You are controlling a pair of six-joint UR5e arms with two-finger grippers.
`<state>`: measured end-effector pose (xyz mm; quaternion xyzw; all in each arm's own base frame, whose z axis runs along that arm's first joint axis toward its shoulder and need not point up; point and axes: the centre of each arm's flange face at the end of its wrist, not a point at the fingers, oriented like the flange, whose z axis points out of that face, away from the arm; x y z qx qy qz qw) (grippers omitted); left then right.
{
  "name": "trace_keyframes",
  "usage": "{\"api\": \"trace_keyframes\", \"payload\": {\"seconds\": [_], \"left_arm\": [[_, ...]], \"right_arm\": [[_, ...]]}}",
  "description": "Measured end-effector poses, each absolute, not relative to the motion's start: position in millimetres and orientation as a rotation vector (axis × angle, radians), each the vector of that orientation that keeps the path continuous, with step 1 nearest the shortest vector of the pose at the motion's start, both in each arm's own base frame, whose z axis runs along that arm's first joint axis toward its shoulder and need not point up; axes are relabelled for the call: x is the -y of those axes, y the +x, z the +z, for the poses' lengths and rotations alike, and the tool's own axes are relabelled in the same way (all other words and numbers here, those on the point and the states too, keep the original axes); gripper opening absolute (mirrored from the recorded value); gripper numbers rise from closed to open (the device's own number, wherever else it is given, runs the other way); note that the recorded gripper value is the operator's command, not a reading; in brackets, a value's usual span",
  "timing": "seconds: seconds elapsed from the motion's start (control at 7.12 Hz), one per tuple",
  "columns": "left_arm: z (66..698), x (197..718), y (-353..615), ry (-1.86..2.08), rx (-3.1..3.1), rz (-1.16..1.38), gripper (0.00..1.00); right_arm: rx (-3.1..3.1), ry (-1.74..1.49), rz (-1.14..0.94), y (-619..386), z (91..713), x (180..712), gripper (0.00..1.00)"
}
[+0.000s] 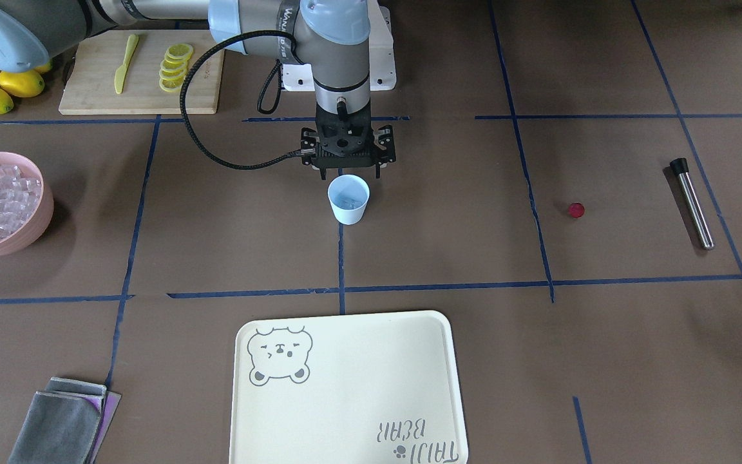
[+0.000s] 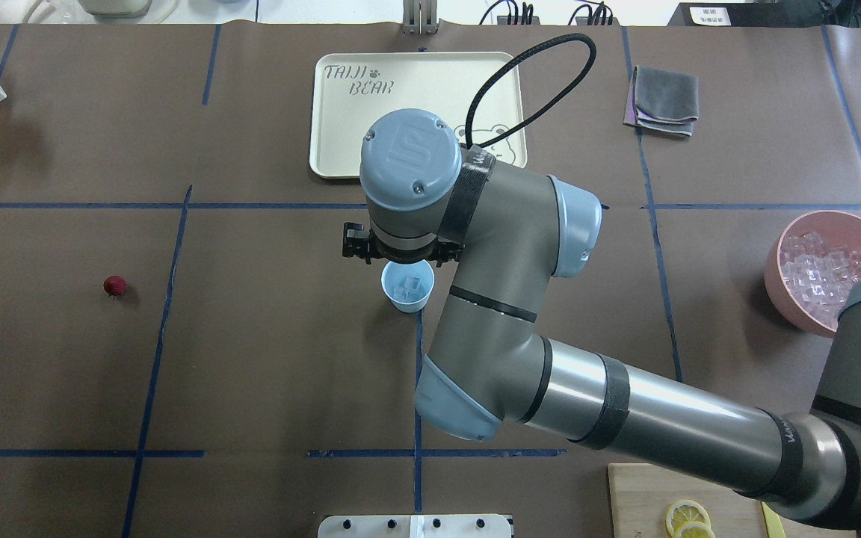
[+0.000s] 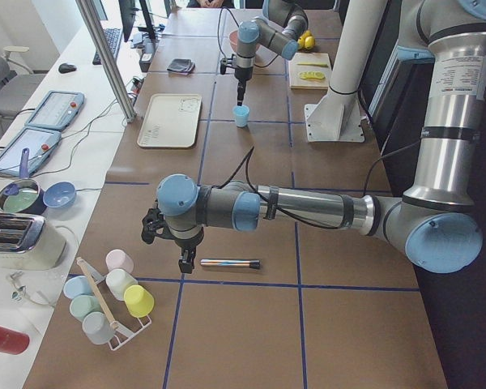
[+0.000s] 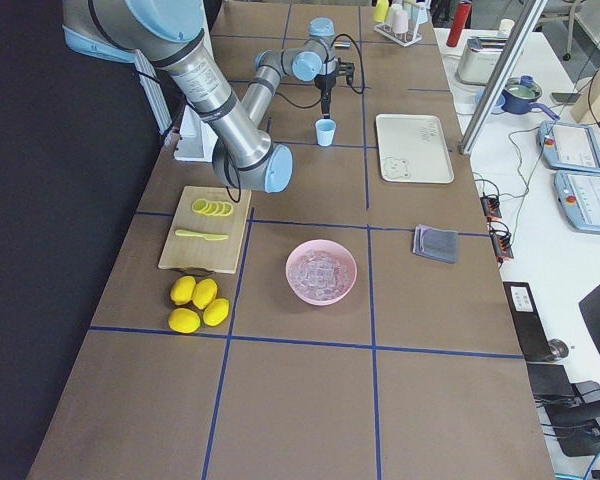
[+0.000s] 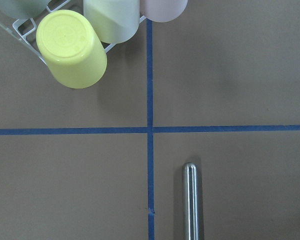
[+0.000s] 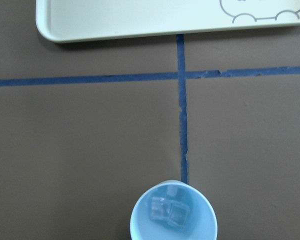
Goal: Mash ice and strawberries in cup
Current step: 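Withdraw the empty right gripper back past the pink bowl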
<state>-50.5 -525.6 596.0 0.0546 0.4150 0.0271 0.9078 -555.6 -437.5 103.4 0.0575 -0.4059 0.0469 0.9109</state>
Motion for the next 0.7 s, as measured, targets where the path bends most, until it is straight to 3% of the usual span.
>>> {"api": "trace_keyframes", "payload": {"seconds": [0.28,0.7], "left_arm": [[582.8,523.6,-11.5,0.167,-0.865,0.096,1.0],[525.7,499.4,78.0,0.187,-0.909,-0.02,1.0]], "right_arm": [[0.843,0.146,0.109,-502.9,123.4,463.9,0.99],[0.815,0.172,0.067,-392.3,200.3,498.7,0.99]]}}
